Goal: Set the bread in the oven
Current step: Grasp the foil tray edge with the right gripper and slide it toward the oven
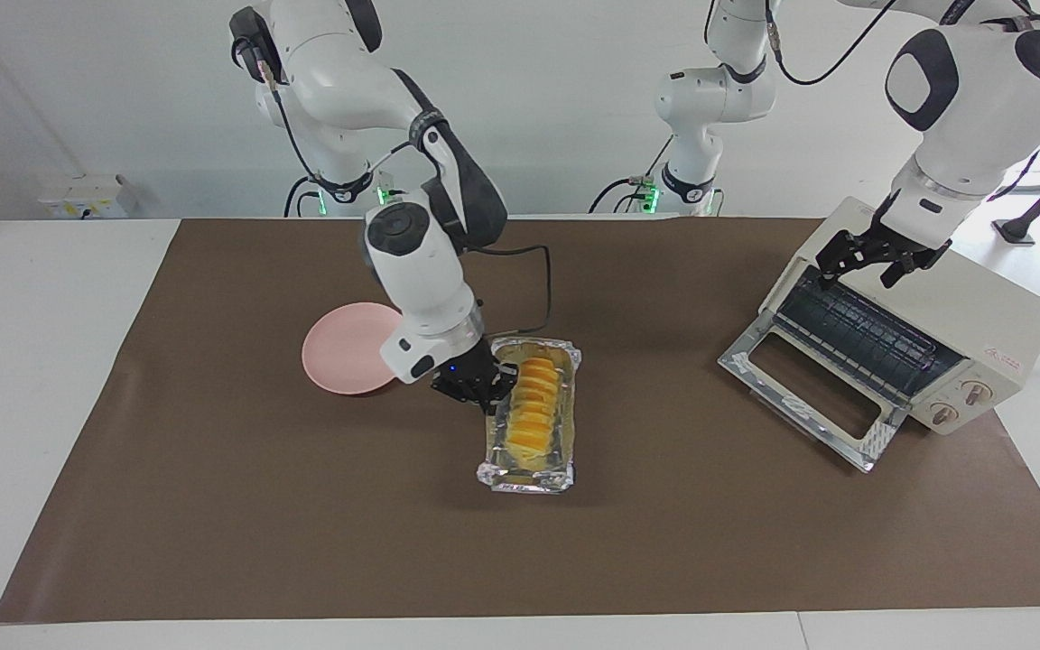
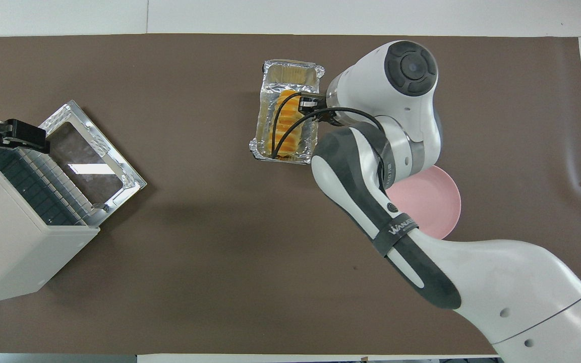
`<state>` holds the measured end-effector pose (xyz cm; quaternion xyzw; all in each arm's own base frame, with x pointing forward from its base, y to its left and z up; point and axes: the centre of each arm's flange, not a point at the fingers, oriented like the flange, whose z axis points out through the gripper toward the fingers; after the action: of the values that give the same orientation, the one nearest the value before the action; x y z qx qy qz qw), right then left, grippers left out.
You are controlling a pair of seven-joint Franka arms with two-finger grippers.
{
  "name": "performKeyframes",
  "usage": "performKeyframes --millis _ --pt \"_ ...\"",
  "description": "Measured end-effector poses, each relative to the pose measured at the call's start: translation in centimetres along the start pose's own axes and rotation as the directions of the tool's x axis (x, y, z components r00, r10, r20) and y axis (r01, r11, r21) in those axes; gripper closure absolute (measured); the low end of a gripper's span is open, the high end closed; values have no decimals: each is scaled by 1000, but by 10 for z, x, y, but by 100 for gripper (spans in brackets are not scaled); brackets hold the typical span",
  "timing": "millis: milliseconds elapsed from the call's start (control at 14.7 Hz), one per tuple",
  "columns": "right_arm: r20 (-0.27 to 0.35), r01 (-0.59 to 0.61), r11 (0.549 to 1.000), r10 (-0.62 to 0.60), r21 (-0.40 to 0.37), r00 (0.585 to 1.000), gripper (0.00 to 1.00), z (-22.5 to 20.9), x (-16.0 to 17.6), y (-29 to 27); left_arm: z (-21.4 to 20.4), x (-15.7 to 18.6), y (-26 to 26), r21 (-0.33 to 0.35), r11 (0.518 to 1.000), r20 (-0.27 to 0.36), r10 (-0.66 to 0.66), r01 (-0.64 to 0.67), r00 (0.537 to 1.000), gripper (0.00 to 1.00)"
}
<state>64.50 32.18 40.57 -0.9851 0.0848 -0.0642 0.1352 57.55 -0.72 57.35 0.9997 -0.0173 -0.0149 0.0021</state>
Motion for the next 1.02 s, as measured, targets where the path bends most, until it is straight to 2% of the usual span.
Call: performKeyframes --millis 136,409,818,1022 --pt "2 -17 1000 17 8 1000 98 21 -33 -32 0 0 0 0 1000 0 0 0 1000 0" --pt "-39 73 997 -74 -13 997 98 70 -85 -54 0 0 0 0 1000 0 0 0 1000 0" --pt "-49 104 994 -105 -30 993 98 85 -92 -45 0 0 0 0 1000 0 0 0 1000 0" --pt "-45 105 994 -106 -33 993 71 87 -93 -44 0 0 0 0 1000 0 0 0 1000 0"
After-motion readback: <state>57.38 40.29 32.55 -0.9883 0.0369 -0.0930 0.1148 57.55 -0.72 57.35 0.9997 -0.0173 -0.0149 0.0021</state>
